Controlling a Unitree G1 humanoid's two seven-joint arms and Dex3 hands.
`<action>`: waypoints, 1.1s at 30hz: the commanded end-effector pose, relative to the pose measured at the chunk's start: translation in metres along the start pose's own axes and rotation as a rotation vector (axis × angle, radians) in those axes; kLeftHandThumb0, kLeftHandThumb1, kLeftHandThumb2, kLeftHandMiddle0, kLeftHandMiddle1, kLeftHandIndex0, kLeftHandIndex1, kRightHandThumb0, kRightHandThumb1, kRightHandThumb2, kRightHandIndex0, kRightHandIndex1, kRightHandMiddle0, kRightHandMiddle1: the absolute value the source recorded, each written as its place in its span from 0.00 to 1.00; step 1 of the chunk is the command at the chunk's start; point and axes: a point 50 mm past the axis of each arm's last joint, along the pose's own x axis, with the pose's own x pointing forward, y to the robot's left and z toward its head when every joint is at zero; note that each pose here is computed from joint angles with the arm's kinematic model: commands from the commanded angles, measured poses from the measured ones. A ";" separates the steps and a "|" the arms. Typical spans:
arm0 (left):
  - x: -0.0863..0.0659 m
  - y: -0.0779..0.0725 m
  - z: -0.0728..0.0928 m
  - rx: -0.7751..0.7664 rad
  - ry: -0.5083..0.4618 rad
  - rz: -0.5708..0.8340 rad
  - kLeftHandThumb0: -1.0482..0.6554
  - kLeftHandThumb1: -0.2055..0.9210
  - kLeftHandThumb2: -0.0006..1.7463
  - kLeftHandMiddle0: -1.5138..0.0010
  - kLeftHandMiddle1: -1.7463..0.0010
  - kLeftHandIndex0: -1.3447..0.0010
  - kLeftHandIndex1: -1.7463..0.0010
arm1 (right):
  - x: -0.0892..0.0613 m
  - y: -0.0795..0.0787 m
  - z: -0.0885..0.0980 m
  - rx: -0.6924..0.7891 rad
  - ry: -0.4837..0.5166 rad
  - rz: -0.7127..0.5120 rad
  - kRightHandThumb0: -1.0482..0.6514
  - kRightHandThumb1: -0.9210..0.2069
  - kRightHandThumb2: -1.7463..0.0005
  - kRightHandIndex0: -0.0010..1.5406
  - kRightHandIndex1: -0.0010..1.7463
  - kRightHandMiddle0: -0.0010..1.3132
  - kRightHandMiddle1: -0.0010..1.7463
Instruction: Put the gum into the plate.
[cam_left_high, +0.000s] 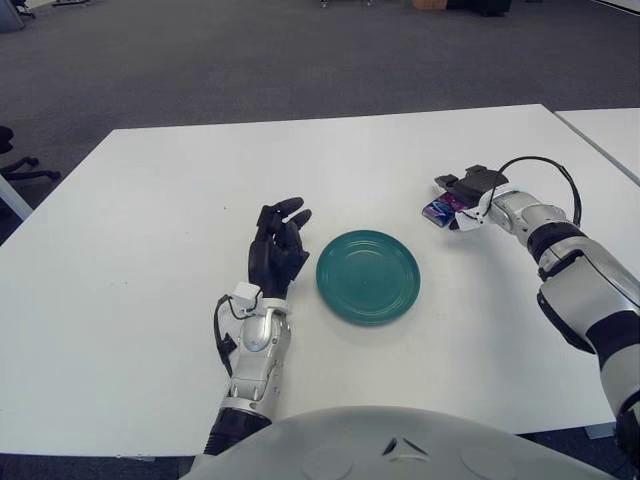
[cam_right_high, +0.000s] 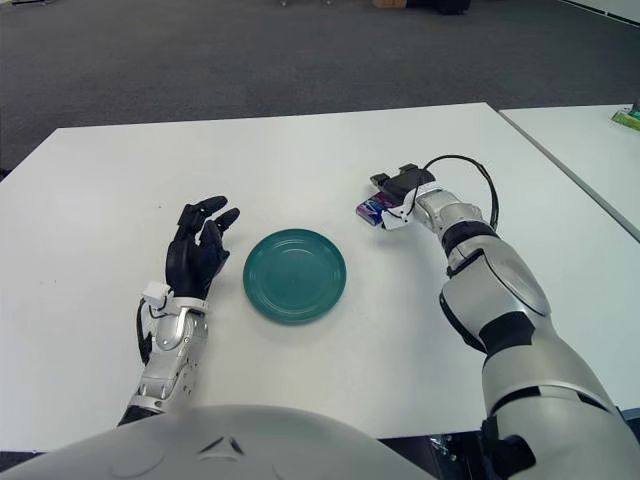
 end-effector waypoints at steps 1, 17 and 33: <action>-0.002 -0.017 0.001 -0.099 -0.004 0.045 0.18 1.00 0.43 0.76 0.54 0.78 0.36 | -0.001 0.038 0.022 -0.008 -0.069 0.124 0.15 0.02 0.99 0.19 0.33 0.00 0.28; -0.015 -0.030 0.010 -0.142 -0.031 0.055 0.17 1.00 0.43 0.75 0.53 0.80 0.35 | -0.011 0.054 0.021 0.099 -0.123 0.306 0.24 0.01 0.97 0.19 0.77 0.00 0.60; -0.032 -0.037 0.018 -0.199 -0.023 0.080 0.19 1.00 0.43 0.73 0.54 0.77 0.33 | -0.013 0.067 0.029 0.119 -0.145 0.416 0.30 0.21 0.75 0.25 0.77 0.06 0.61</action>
